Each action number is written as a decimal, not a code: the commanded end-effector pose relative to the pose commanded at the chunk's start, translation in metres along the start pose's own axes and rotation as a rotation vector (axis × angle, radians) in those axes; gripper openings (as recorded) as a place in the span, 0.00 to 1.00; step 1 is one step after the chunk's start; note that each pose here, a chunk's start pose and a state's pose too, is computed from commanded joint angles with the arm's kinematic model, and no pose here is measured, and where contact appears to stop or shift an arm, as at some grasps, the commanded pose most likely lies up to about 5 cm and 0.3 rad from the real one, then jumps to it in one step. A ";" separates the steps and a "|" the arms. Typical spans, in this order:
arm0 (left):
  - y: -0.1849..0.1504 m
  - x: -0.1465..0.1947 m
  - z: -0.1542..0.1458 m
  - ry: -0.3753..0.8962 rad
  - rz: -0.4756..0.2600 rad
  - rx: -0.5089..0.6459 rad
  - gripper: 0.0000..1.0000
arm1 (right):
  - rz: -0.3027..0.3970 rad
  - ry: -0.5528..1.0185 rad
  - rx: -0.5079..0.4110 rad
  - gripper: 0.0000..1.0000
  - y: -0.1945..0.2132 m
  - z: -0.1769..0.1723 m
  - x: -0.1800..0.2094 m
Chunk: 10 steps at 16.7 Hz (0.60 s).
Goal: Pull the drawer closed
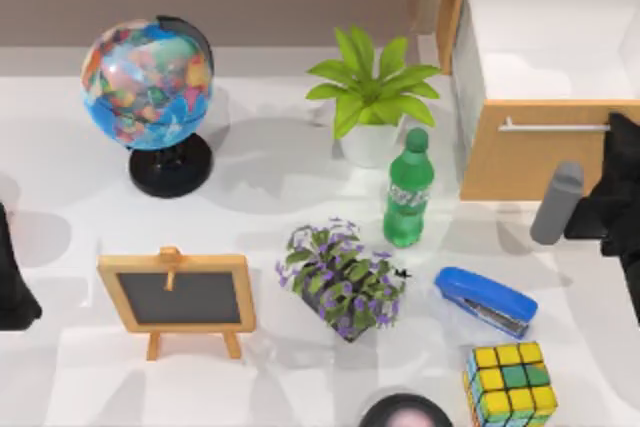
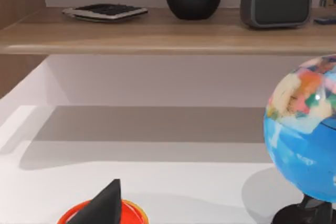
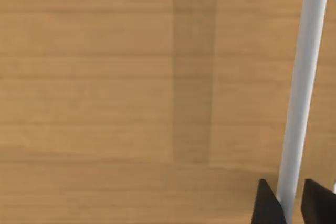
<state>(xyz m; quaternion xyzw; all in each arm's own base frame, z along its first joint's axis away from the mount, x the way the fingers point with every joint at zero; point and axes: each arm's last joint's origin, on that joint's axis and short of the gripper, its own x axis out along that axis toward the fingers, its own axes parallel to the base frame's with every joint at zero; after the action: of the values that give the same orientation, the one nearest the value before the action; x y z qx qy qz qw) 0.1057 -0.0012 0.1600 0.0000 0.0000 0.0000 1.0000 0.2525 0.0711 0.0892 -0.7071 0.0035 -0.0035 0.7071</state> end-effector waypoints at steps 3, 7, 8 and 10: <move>0.000 0.000 0.000 0.000 0.000 0.000 1.00 | 0.000 0.000 0.000 0.00 0.000 0.000 0.000; 0.000 0.000 0.000 0.000 0.000 0.000 1.00 | 0.000 0.000 0.000 0.00 0.000 0.000 0.000; 0.000 0.000 0.000 0.000 0.000 0.000 1.00 | 0.000 0.000 0.000 0.00 0.000 0.000 0.000; 0.000 0.000 0.000 0.000 0.000 0.000 1.00 | 0.005 -0.001 0.002 0.00 0.001 0.000 0.000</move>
<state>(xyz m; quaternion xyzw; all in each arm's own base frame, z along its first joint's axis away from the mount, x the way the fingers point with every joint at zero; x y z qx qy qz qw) 0.1057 -0.0012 0.1600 0.0000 0.0000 0.0000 1.0000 0.2528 0.0714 0.0883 -0.7065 0.0050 -0.0014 0.7077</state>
